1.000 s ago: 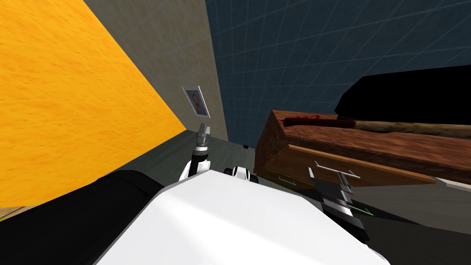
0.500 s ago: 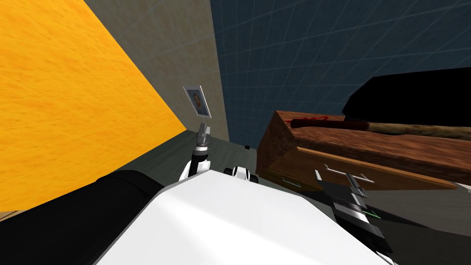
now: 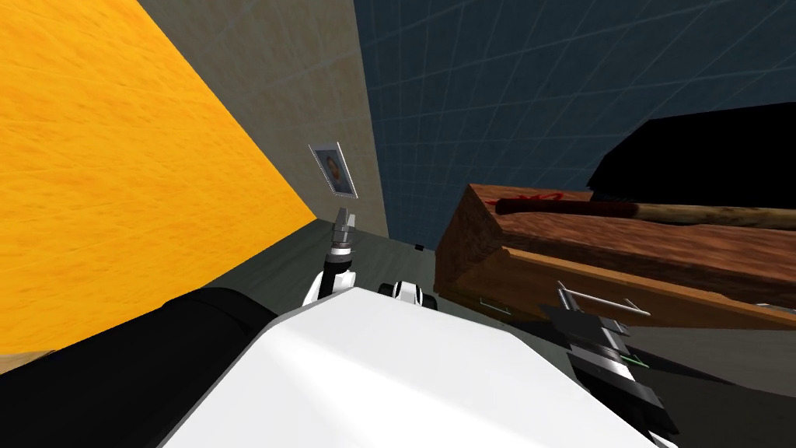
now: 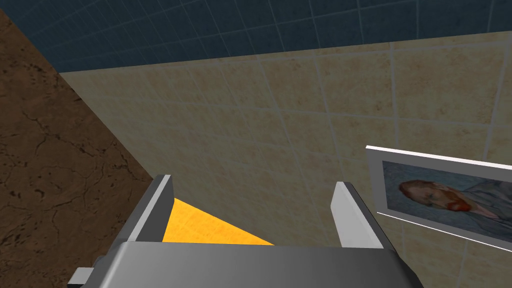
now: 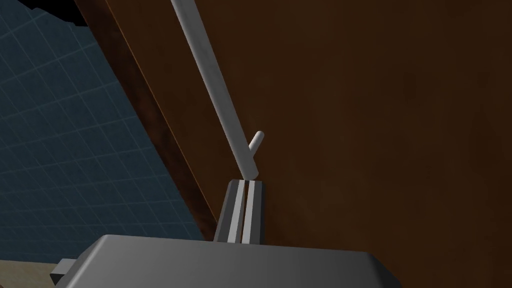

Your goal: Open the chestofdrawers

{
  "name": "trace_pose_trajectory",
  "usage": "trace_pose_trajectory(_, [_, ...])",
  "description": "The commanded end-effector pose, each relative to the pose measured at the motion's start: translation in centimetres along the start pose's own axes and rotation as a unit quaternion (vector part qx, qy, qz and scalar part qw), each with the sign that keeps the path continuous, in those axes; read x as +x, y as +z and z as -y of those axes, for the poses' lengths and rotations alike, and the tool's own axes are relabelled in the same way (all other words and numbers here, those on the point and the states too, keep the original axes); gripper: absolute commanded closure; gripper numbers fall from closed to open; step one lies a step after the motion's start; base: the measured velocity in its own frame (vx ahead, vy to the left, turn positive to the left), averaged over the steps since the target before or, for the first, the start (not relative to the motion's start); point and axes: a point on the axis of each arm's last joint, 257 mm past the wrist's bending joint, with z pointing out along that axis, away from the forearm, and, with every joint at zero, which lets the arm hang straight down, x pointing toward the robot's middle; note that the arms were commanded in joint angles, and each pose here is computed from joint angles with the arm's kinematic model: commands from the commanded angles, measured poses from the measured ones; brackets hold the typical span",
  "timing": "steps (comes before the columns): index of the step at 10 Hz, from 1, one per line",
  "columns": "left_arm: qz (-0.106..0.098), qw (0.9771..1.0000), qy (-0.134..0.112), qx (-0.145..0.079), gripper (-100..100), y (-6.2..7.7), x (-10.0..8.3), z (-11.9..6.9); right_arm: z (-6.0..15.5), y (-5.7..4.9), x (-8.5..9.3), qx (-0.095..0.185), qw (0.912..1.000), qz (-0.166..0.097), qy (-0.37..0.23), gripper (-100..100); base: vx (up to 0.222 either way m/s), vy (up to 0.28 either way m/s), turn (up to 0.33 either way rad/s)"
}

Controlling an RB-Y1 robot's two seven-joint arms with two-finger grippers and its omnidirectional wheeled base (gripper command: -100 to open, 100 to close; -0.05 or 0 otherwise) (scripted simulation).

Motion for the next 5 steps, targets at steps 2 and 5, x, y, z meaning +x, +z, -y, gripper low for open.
trace_pose_trajectory(2, [0.0, 1.0, 0.0, 0.0, 0, 0.0, 0.0, 0.0, 0.4, -0.2, 0.0, 0.001, 1.0, 0.003, 0.0, 100, -0.155, 0.009, -0.035])
trace_pose_trajectory(5, [0.0, 1.0, 0.0, 0.0, 0, 0.0, 0.0, 0.0, 1.4, 0.1, 1.2, -0.015, 0.9998, -0.005, -0.013, -100, 0.053, -0.032, 0.041])
